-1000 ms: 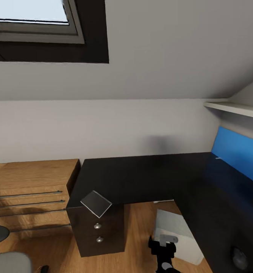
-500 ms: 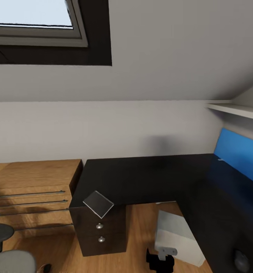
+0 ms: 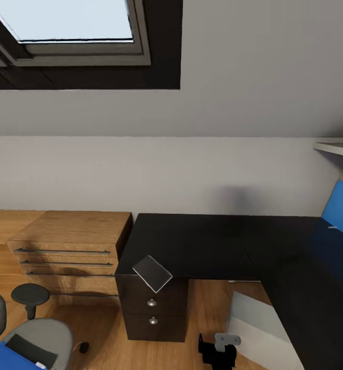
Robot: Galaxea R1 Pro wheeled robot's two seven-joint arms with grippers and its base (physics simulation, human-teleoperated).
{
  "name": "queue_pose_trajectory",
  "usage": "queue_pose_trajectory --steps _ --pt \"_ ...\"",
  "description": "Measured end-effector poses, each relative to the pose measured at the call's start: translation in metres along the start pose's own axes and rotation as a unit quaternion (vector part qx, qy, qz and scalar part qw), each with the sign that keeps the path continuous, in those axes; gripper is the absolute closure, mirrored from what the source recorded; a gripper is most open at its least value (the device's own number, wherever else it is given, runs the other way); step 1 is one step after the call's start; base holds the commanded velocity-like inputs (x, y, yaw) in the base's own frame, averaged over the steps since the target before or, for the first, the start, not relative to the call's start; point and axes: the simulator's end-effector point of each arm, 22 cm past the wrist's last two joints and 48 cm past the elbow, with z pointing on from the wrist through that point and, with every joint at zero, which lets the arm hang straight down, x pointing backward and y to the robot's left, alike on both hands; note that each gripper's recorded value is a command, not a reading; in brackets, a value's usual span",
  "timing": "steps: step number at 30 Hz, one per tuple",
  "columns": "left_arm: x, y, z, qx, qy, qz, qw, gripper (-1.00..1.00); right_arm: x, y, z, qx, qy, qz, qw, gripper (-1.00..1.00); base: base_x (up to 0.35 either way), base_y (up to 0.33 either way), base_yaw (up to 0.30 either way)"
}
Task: In the bedroom, organize the workspace by keeping the computer under the desk, ensuring the monitor is on the desk, placing the keyboard on the desk next to the monitor, placing the mouse on the desk next to the keyboard, moving the folder from the swivel chair onto the desk next to the mouse, stacking the notebook on top of the folder with the pen on top of the notebook, and positioning the swivel chair next to the desk.
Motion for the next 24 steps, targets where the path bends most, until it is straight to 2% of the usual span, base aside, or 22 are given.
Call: queue_pose_trajectory --steps 6,9,13,24 --pt "0.002 0.000 0.000 0.000 0.002 0.000 1.0000 -1.00 0.000 0.000 0.000 0.000 -0.001 0.001 1.0000 -1.00 0.000 0.000 0.286" --pt "0.003 0.000 0.000 0.000 0.003 0.001 1.0000 -1.00 -0.010 0.000 0.000 0.000 -0.023 0.005 0.9997 -1.00 0.000 0.000 0.288" --pt "0.003 0.000 0.000 0.000 0.003 0.000 1.0000 -1.00 -0.014 0.000 -0.001 0.000 -0.033 0.007 0.9994 -1.00 0.000 0.000 0.288" --pt "0.009 0.002 0.000 -0.002 0.009 0.002 1.0000 -1.00 -0.014 0.000 -0.001 0.000 -0.036 0.007 0.9993 -1.00 0.000 0.000 0.287"
